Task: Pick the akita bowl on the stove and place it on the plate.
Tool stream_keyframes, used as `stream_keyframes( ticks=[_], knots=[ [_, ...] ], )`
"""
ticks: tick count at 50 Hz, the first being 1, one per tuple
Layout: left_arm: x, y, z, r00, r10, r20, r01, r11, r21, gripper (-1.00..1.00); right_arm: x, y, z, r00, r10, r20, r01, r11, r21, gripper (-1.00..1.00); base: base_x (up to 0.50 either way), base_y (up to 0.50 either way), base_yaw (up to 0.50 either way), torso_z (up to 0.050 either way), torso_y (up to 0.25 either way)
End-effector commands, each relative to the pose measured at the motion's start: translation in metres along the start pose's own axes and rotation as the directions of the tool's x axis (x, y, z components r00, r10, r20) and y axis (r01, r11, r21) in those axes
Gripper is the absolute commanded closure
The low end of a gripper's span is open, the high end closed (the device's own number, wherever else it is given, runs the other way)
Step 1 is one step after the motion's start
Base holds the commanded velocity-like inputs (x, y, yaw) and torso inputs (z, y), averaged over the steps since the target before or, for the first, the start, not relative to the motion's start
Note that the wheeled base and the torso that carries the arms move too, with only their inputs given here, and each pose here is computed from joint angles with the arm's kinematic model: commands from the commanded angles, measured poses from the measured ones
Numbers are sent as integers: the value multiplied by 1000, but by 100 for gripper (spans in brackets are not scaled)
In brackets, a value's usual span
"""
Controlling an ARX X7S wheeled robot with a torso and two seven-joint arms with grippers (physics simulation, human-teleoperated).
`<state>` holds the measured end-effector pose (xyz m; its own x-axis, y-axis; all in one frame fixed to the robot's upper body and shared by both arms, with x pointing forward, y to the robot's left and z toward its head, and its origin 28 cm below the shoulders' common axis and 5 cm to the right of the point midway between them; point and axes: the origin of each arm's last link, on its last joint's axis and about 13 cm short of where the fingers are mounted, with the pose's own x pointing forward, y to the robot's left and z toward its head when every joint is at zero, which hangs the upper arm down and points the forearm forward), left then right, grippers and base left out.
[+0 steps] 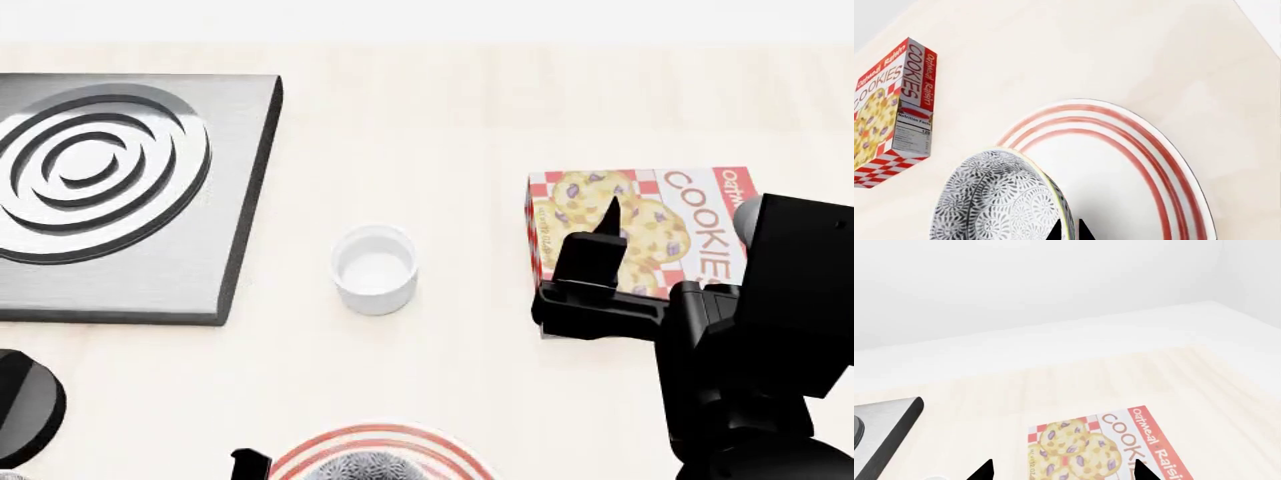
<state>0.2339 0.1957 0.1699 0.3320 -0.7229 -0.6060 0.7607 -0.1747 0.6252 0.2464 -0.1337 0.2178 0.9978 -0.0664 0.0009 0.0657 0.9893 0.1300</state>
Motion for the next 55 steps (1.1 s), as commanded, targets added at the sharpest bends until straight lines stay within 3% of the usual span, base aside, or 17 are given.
stream_keyframes(
  ticks=[1,37,38,55],
  knots=[
    [3,-3,-2,1000,13,0,-13,1000,1,100,0,0,0,1000,0,0,0,1000,0,-100,0,0,0,0,0],
    [12,-16,-10,999,-23,-41,24,1000,20,100,0,0,0,1000,0,0,0,1000,0,-100,0,0,0,0,0],
    [12,-16,-10,999,-24,-43,24,1000,18,-100,0,0,0,1000,0,0,0,1000,0,-100,0,0,0,0,0],
    [8,-13,-3,1000,6,-16,-6,1000,-6,-100,0,0,0,1000,-1,0,1,1000,0,-100,0,0,0,0,0]
  ],
)
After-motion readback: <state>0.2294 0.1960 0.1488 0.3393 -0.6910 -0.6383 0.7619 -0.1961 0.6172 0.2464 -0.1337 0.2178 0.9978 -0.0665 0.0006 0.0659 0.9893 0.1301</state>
